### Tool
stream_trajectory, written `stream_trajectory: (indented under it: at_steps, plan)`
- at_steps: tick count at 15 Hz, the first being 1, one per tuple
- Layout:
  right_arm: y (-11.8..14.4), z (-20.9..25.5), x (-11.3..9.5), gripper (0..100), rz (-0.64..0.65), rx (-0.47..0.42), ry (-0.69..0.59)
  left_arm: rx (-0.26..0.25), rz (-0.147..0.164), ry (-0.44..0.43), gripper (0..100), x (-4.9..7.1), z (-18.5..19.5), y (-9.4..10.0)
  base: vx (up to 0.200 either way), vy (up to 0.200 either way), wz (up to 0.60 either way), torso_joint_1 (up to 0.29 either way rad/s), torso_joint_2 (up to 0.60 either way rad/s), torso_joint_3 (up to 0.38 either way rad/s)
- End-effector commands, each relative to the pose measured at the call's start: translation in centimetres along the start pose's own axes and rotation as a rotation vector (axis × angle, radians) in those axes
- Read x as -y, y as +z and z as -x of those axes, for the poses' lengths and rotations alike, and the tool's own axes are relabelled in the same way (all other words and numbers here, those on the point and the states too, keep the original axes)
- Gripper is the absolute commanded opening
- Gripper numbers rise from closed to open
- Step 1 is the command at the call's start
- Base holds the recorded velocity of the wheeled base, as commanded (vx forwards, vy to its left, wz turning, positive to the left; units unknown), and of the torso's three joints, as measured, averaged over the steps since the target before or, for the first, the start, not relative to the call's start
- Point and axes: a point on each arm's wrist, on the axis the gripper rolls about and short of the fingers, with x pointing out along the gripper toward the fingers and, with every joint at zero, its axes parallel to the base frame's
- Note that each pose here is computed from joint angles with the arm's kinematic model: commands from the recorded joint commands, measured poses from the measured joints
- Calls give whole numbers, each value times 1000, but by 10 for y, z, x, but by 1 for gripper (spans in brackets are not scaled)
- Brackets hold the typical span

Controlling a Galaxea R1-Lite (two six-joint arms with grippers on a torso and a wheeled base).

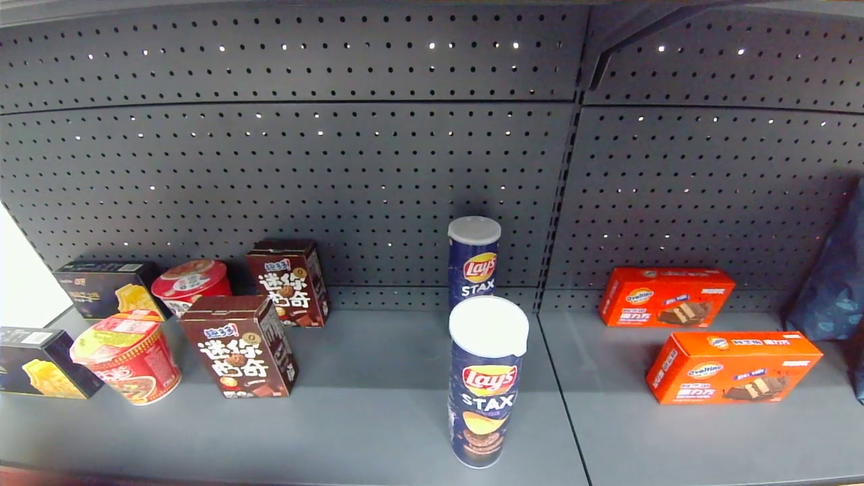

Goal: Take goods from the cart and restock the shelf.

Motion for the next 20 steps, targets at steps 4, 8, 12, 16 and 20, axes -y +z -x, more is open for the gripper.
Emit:
stream_trajectory:
  at_steps: [4,8,12,16,20]
  plan:
    - [-27,6,-3,100,24,96,202,51,-18,21,100,7,7,-37,0,0,0,0,0,0]
    - [-27,7,-4,100,28,93,263,79,-13,-79,100,9,7,-37,0,0,0,0,0,0]
    - [-27,7,-4,100,20,95,256,80,-32,-78,100,9,7,-37,0,0,0,0,0,0]
    - [-27,7,-4,100,22,96,260,81,-31,-80,100,9,7,-36,-50,0,0,1,2,1]
    - [-27,7,-4,100,25,94,263,81,-23,-78,100,9,7,-36,0,0,0,0,0,0]
